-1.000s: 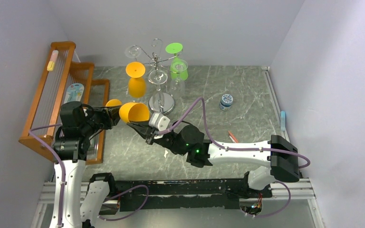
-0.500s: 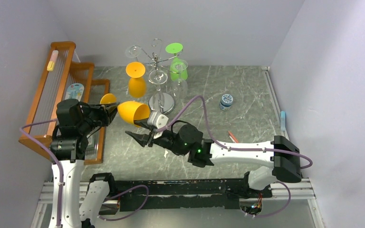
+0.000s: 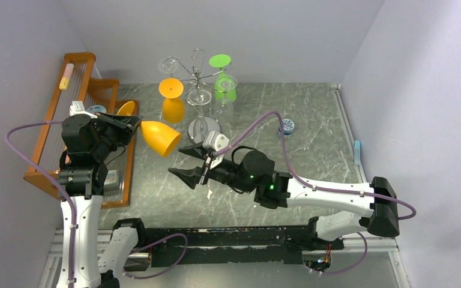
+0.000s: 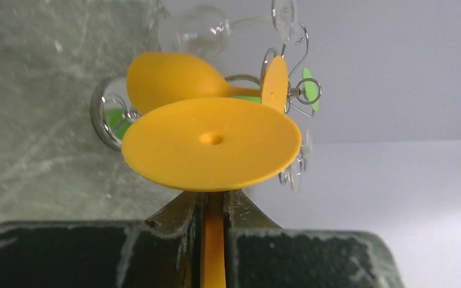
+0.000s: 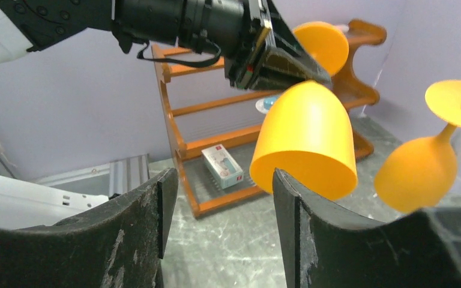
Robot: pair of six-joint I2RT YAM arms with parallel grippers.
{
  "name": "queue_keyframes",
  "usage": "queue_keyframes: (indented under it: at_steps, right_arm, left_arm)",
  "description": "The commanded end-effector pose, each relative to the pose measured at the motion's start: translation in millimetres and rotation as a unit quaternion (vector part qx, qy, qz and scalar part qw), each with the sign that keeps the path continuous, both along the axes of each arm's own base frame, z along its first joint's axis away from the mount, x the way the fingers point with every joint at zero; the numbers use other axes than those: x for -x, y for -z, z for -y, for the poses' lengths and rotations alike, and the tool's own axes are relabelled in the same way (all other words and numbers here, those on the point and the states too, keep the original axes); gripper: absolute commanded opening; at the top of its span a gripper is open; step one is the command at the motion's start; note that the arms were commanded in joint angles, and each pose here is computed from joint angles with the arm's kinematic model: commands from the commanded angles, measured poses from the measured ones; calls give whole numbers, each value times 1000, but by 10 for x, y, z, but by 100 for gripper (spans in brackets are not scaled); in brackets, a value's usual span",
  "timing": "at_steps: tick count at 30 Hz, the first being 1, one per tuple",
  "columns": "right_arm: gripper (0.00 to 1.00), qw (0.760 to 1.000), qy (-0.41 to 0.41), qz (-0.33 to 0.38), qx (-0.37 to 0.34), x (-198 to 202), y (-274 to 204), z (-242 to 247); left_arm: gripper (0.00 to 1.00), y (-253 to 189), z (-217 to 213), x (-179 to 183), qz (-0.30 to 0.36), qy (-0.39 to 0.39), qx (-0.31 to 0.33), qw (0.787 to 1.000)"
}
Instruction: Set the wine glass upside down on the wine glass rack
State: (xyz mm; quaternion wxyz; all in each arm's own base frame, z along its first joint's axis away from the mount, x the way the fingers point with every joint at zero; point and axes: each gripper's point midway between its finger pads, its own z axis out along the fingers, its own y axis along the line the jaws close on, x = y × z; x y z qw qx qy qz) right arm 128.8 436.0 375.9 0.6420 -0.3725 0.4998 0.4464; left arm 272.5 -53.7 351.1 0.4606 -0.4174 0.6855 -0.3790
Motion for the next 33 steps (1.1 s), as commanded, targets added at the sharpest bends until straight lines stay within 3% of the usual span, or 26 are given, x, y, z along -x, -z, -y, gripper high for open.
queue_keyframes:
  at_steps: [1,3,7,11,14,19,24,33]
  right_arm:
    - [63,998,5,-58,10,-67,-61,79]
    - [64,996,8,-89,13,-148,-117,77]
    - [65,985,-40,-168,0,-176,-371,53]
    - [67,974,-66,-216,-35,-250,-630,120]
    - [67,965,-58,-248,-55,-379,-782,172]
    - [67,937,-114,-316,-100,-418,-1041,240]
    - [67,913,-132,-361,-134,-468,-1234,285]
    - [66,853,-189,-434,-220,-577,-1501,373]
  left_arm:
    - [5,-508,-152,-17,126,3,-159,979]
    - [5,-673,-150,-3,173,13,-212,962]
    - [5,-1075,-252,84,239,13,-364,900]
    - [5,-1339,-134,184,303,37,-428,851]
    - [5,-1398,134,278,365,96,-441,815]
    - [5,-1478,385,360,429,144,-430,781]
    - [5,-1565,682,547,508,210,-430,716]
    - [5,-1586,803,653,550,232,-412,688]
